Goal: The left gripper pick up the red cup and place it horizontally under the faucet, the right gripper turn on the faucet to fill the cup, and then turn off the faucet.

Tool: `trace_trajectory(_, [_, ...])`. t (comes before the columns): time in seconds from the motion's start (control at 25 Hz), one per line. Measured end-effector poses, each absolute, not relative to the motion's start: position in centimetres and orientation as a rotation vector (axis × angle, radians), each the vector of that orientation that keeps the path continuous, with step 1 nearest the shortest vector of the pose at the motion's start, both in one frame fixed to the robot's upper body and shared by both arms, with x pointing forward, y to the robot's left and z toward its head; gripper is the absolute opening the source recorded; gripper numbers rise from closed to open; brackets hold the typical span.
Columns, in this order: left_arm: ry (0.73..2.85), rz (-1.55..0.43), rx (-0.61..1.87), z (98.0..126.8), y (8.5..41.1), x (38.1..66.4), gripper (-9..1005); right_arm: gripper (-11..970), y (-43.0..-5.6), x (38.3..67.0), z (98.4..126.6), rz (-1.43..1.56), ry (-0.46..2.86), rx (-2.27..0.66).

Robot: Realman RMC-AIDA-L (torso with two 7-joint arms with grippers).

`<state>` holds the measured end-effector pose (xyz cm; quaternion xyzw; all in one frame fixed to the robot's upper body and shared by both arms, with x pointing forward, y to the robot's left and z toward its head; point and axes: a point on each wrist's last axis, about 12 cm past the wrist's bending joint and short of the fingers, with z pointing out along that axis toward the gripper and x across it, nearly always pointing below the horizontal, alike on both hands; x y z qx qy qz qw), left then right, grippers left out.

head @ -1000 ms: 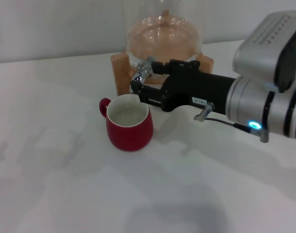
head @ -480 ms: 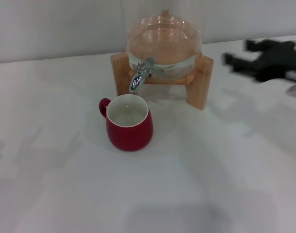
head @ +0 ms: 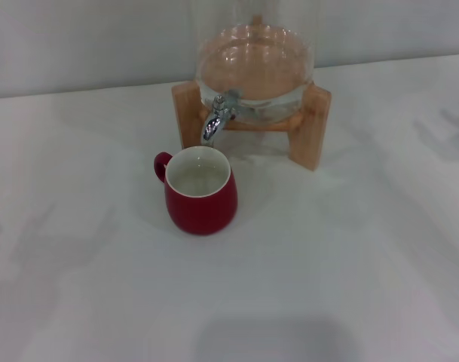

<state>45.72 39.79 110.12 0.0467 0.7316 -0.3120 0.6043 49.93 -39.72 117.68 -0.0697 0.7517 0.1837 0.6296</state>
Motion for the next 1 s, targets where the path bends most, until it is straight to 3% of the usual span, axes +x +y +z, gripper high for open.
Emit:
trace_trajectory(0.4, [1.694,-0.734,0.121,109.8,39.5,45.9,863,652,-43.4,49.2,115.8,0.538,1.612,-0.064])
trace_trajectory(1.0, [1.682,-0.745,0.125,109.8,39.1,46.7,863,652,-43.4,48.7,114.3,0.56,1.629,-0.047])
